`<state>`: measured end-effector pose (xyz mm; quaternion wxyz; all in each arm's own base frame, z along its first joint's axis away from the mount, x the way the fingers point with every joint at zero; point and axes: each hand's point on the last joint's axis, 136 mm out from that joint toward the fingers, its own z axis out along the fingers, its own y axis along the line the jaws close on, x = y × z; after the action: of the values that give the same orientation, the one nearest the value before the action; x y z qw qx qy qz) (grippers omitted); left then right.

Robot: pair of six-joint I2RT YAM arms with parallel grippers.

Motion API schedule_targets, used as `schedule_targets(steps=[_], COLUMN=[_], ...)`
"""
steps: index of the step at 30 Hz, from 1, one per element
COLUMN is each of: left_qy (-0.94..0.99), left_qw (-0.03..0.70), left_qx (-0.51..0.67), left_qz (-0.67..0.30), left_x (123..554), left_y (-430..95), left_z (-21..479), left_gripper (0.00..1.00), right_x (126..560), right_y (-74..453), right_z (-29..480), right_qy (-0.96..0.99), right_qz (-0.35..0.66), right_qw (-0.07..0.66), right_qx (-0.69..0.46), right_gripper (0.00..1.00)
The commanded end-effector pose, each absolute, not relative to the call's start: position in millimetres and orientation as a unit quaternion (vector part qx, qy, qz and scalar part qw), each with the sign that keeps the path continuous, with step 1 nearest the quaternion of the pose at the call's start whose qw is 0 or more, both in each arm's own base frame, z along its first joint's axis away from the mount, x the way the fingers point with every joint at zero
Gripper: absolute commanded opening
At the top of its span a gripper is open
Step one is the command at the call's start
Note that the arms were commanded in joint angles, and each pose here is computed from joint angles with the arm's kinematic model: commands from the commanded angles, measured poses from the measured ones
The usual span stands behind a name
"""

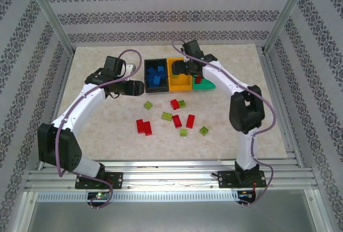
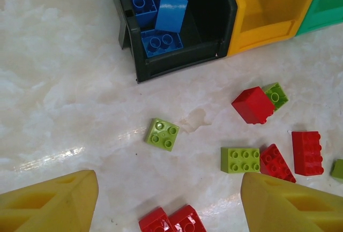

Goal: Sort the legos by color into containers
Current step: Place the lego in the container.

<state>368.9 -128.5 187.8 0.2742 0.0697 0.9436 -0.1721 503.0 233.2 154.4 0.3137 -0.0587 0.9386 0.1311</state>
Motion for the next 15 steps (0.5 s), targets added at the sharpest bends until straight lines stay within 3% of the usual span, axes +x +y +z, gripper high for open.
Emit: schedule_targets(steps=[1, 7, 15], left_qy=[0.946, 0.946, 0.946], left_qw=[0.274, 0.274, 0.271], left_qx=[0.073, 0.073, 0.074], left_qz=[-0.156, -0.156, -0.165], left_x=[372, 372, 372], left_y=[-121, -122, -124], left_z=[182, 182, 181], left_gripper=[0.71, 0.71, 0.71], right_x=[499, 464, 381], right_y=[232, 233, 218], right_z=[146, 137, 88], right_qy=[0.950, 0.952, 0.965], right_qz=[0.111, 0.121, 0.134], right_qw=[0.283, 0.264, 0.192], right_qx=[-0.077, -0.095, -0.115], right_gripper=[0.80, 0.79, 0.69])
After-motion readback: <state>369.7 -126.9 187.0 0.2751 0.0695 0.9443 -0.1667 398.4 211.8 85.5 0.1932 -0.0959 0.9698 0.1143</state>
